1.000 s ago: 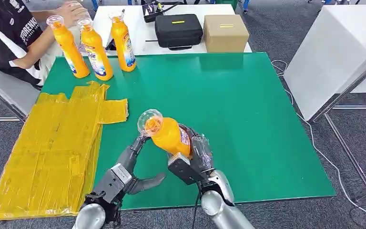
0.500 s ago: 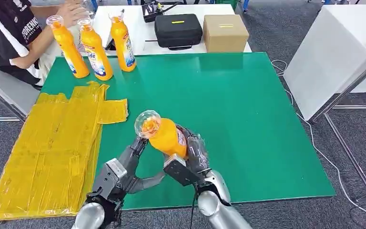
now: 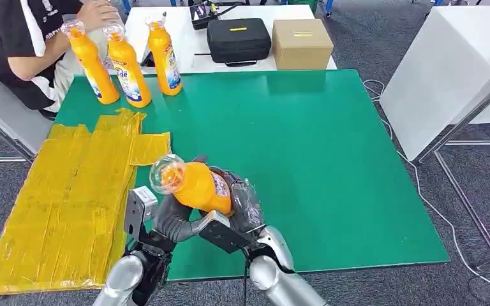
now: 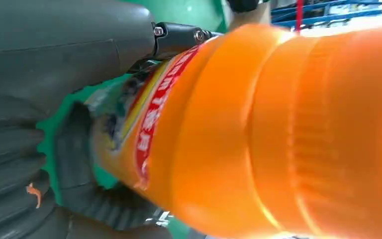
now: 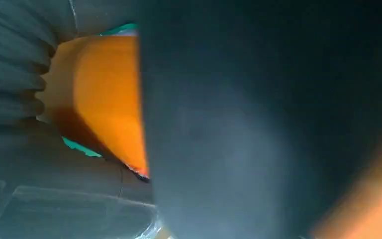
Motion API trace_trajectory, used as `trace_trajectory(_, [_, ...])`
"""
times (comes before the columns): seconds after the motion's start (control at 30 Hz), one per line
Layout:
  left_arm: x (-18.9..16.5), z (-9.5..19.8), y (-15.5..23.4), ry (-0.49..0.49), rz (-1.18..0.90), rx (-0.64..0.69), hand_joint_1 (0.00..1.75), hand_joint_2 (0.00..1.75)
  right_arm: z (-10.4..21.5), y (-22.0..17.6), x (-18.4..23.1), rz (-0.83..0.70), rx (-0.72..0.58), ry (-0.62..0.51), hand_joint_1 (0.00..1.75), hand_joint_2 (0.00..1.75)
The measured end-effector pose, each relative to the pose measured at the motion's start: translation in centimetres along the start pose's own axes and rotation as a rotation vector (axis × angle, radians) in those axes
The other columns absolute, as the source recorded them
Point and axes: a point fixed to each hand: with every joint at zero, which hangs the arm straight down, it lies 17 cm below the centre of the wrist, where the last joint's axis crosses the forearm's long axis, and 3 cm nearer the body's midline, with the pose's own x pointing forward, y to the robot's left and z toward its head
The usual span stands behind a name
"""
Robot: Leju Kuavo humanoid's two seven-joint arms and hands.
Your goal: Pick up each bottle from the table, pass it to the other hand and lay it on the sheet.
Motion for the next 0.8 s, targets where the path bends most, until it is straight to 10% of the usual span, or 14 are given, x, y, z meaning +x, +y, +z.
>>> trace_trajectory(0.47, [0.4, -0.2, 0.9, -0.018, -0.010, 0.041, 0.00, 1.75, -0.7, 1.2, 0.4, 0.012, 0.052, 0.001, 1.75, 1.75])
trace_trajectory(0.53, [0.5, -0.2, 1.1, -0.023, -0.009, 0.047, 1.43, 1.75, -0.7, 1.4, 0.4, 0.014, 0.061, -0.001, 1.75, 1.75])
trace_trajectory(0.8, [0.9, -0.4, 1.7, -0.036, -0.006, 0.062, 1.73, 1.75, -0.8, 2.1, 0.5, 0.008, 0.079, -0.003, 1.75, 1.75])
